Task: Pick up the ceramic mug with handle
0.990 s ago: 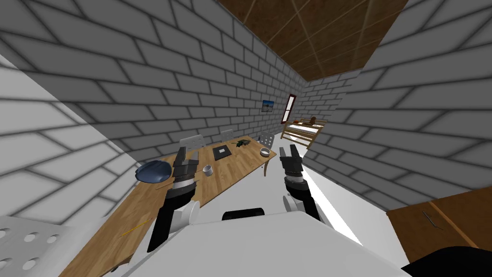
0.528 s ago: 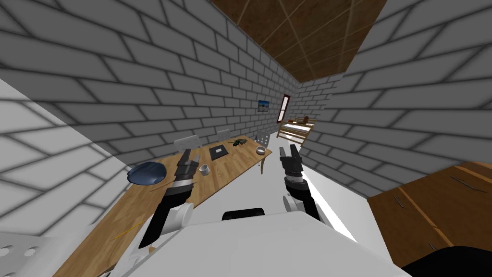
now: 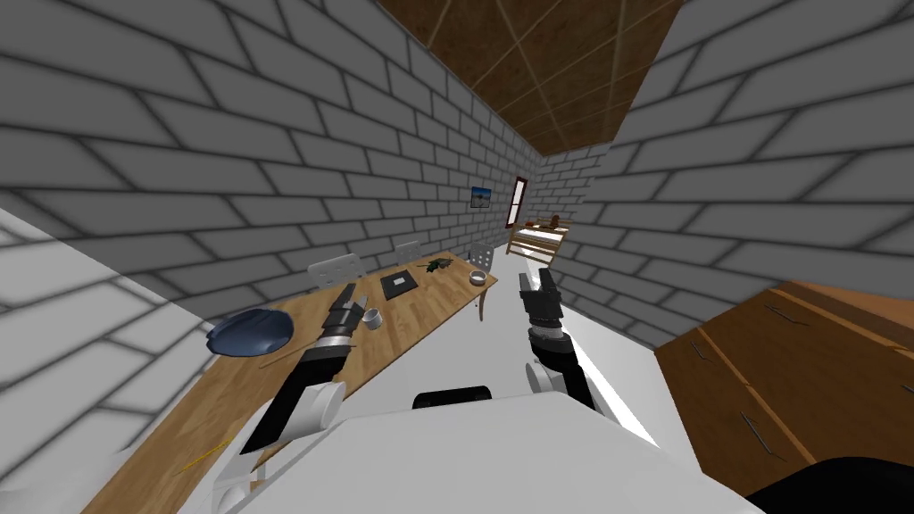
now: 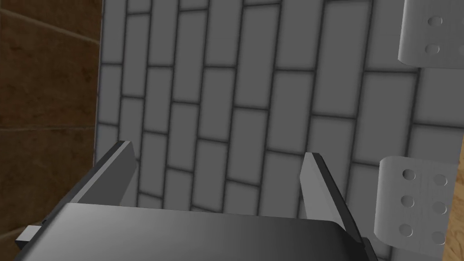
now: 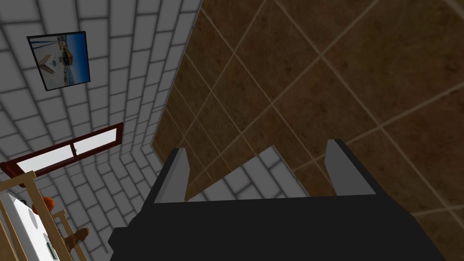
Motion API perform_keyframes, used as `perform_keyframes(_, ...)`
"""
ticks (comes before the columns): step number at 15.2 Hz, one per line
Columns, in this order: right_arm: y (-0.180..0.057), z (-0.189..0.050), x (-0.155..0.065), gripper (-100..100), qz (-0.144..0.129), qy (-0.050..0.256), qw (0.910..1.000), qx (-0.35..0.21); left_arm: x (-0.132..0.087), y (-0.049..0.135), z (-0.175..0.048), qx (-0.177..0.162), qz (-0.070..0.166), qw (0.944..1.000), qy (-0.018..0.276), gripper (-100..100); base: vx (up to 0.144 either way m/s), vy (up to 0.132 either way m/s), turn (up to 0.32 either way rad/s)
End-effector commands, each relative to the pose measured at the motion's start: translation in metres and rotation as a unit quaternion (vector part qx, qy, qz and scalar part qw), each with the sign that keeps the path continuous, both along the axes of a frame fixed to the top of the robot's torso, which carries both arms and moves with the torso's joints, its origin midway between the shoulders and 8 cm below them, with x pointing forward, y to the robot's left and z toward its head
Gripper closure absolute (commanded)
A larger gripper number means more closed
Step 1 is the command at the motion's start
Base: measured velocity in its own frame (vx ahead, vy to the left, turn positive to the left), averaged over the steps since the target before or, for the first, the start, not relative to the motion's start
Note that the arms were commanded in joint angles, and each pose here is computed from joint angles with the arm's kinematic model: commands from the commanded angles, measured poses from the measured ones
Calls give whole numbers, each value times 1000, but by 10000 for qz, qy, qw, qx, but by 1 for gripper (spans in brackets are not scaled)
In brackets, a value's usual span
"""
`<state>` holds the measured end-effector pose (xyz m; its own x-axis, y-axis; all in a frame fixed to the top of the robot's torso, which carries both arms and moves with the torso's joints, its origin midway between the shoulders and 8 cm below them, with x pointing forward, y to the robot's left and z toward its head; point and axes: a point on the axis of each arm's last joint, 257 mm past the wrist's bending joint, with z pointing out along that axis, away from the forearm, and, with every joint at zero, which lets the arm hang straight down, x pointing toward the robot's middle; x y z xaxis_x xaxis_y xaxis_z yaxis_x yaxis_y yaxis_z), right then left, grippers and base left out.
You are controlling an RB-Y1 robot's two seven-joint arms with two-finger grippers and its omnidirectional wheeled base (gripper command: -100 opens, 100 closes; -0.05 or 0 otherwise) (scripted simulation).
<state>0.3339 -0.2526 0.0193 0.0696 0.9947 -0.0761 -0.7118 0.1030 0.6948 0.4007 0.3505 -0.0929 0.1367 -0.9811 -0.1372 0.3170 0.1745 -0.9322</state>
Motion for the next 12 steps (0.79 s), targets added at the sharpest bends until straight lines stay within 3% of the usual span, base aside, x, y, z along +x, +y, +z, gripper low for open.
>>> perform_keyframes(1,0,0,0,0,0,0,10000,0,3,9,-15,-52,51,9996,265,-100,-8,-1,-141)
perform_keyframes(2,0,0,0,0,0,0,10000,0,4,23,-27,-107,109,9988,464,-100,-9,-1,-183)
perform_keyframes(4,0,0,0,0,0,0,10000,0,6,24,-33,-126,131,9981,585,-100,-8,3,-105)
perform_keyframes(5,0,0,0,0,0,0,10000,0,6,39,-46,-197,206,9964,794,-100,-4,0,-129)
perform_keyframes(7,0,0,0,0,0,0,10000,0,7,40,-52,-216,229,9953,912,-100,-3,3,-109)
perform_keyframes(8,0,0,0,0,0,0,10000,0,7,56,-66,-308,325,9924,1149,-100,-1,1,-160)
perform_keyframes(10,0,0,0,0,0,0,10000,0,7,57,-71,-324,344,9911,1244,-100,-1,5,-108)
perform_keyframes(11,0,0,0,0,0,1,10000,0,5,74,-84,-428,452,9873,1463,-100,0,4,-152)
perform_keyframes(12,0,0,0,0,0,0,10000,0,5,75,-90,-448,476,9854,1572,-100,1,7,-173)
